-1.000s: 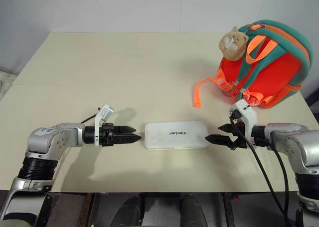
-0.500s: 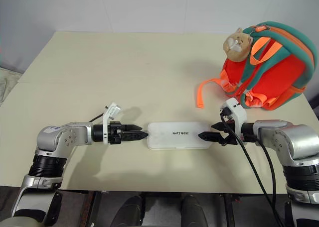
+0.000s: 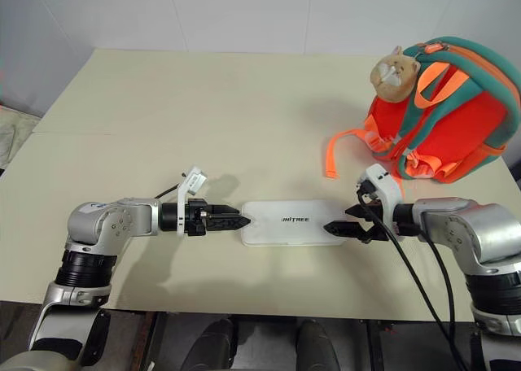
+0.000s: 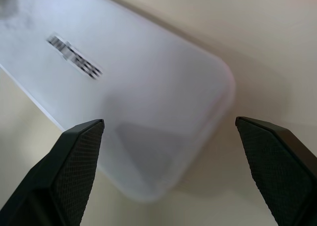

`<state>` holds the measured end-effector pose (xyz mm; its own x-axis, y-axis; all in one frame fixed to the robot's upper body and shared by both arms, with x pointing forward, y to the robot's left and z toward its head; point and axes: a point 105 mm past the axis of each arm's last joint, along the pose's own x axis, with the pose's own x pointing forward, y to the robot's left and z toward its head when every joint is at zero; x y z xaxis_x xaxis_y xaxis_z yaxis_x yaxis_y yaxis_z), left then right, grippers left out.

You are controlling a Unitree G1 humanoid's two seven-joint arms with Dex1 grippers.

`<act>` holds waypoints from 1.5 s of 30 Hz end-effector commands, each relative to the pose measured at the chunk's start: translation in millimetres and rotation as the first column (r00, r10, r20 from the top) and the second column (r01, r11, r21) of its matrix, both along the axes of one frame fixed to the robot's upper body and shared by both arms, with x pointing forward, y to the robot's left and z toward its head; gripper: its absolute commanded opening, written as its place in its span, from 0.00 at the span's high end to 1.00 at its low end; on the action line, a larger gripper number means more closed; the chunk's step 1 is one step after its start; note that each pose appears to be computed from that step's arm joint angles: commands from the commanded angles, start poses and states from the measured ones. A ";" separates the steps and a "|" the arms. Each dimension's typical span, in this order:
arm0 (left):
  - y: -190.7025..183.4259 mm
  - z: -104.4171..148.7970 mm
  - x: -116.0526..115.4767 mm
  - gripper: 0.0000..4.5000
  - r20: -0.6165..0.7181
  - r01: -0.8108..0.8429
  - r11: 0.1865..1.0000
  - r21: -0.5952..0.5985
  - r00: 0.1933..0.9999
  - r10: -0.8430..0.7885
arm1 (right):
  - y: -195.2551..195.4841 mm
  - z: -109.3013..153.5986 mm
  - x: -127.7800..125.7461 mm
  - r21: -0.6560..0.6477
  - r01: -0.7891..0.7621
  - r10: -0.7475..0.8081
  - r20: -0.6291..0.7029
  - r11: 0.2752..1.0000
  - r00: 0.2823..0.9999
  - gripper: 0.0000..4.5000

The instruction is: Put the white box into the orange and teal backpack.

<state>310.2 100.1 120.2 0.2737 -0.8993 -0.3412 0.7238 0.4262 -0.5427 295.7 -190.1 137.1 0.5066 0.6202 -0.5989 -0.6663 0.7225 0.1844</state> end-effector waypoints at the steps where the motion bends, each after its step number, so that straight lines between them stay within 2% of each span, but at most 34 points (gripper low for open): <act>1: -4.8 -17.8 -10.3 0.00 -0.096 0.031 0.998 0.047 0.995 -0.027 | -0.6 9.3 -2.7 -0.007 -0.016 0.016 0.040 1.000 0.999 0.00; 7: 9.2 -5.5 -16.4 0.00 -0.143 0.050 0.995 0.085 0.989 -0.037 | -6.5 12.0 -7.4 -0.023 -0.006 0.007 0.049 1.000 0.999 0.00; 10: 19.9 -6.9 -18.8 0.00 -0.147 0.056 0.990 0.132 0.988 -0.037 | -6.3 12.5 -7.8 -0.019 -0.003 0.004 0.055 1.000 0.998 0.00; 13: 21.0 -6.4 -17.1 0.00 -0.157 0.052 0.991 0.121 0.987 -0.032 | -4.5 10.8 -9.2 -0.009 0.000 0.001 0.058 1.000 0.998 0.00; 21: -6.1 -9.3 -22.7 0.00 -0.219 0.076 0.997 0.025 0.973 -0.069 | 3.4 10.5 -10.9 0.013 -0.010 0.009 0.061 1.000 0.998 0.00; 28: -9.3 -15.5 -29.5 0.00 -0.293 0.053 0.999 0.002 0.955 -0.050 | 10.2 11.9 -11.5 0.028 -0.024 0.022 0.063 0.999 0.998 0.00; 37: -26.7 -18.8 -22.4 0.00 -0.347 0.004 0.998 -0.070 0.937 -0.029 | 21.4 12.7 -10.4 0.056 -0.048 0.044 0.070 0.997 0.997 0.00; 45: -40.6 -15.5 -24.7 0.00 -0.387 0.017 0.989 -0.147 0.919 -0.073 | 32.8 13.9 -10.9 0.082 -0.071 0.065 0.074 0.994 0.995 0.00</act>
